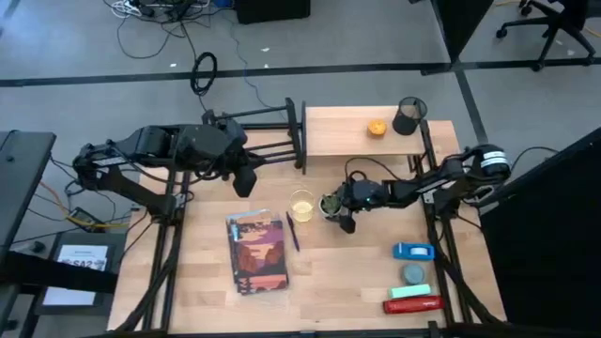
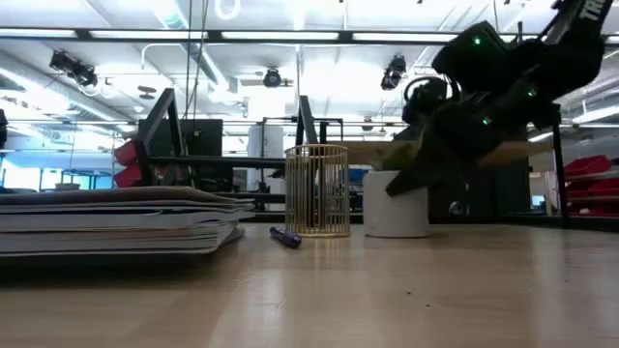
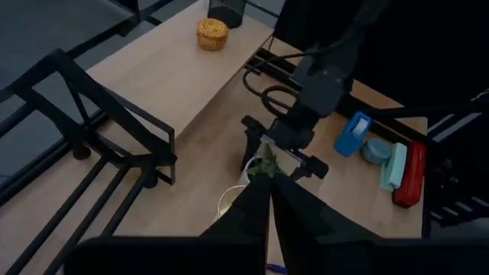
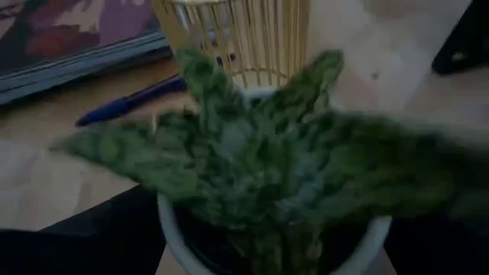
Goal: Stock shelves
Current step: Remove the white potted plant from the shelf, then remove the yellow scented candle from the shelf
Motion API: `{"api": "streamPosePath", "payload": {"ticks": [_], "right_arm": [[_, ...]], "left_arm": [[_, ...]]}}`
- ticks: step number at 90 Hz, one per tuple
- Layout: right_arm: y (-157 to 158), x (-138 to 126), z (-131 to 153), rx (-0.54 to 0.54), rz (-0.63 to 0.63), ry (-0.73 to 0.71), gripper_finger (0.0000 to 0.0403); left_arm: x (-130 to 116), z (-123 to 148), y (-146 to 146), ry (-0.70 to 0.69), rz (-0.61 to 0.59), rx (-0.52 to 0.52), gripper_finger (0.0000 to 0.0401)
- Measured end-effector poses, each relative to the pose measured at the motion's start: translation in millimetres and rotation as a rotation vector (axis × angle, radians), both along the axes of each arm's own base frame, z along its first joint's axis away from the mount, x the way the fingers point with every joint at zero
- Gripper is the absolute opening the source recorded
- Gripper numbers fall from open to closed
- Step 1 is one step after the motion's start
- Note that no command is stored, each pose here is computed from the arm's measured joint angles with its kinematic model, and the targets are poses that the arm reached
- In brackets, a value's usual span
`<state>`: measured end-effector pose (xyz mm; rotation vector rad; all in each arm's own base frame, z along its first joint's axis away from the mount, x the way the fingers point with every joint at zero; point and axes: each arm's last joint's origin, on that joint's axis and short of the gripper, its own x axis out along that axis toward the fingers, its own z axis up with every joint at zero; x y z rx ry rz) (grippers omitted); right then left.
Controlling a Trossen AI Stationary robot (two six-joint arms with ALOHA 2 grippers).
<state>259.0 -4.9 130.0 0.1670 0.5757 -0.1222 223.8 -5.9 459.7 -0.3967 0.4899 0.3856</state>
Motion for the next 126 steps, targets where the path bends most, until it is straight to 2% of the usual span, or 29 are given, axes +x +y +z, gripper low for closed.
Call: {"api": "streamPosePath", "payload": {"ticks": [31, 46, 54, 69, 76, 88, 95, 106, 126], "right_arm": [[1.7, -31.8, 21.5, -0.009, 0.013, 0.162, 0.0375], [2.8, -62.3, 37.8, 0.093, -0.035, 0.274, 0.0375], [3.7, -72.7, 61.0, 0.134, -0.036, 0.291, 0.0375], [4.1, -73.8, 126.7, 0.129, 0.002, 0.105, 0.0375], [-1.5, -73.4, 149.6, 0.075, -0.1, 0.03, 0.0375], [-16.7, -75.5, 161.3, -0.064, -0.441, -0.026, 0.0375], [-23.1, -76.4, 158.2, -0.126, -0.599, -0.031, 0.0375], [-27.0, -74.9, 142.7, -0.209, -0.723, 0.017, 0.0375], [-32.2, -70.6, 117.9, -0.224, -1.0, -0.01, 0.0375]], "left_arm": [[0.0, 0.1, 0.0, -0.001, 0.0, 0.0, 0.0], [0.2, 0.3, 0.0, -0.004, 0.0, -0.001, 0.0], [0.2, 0.4, 0.0, -0.005, 0.0, 0.0, 0.0], [0.6, 1.0, 0.0, -0.011, 0.0, 0.003, 0.0], [0.8, 1.4, 0.1, -0.01, -0.01, 0.023, 0.0], [0.7, 1.4, 0.5, -0.004, -0.008, 0.052, 0.0], [0.7, 1.5, 0.7, -0.003, -0.006, 0.056, 0.0], [0.6, 1.4, 0.8, 0.004, -0.016, 0.076, 0.0], [0.6, 1.3, 0.9, 0.006, -0.016, 0.076, 0.0]]}}
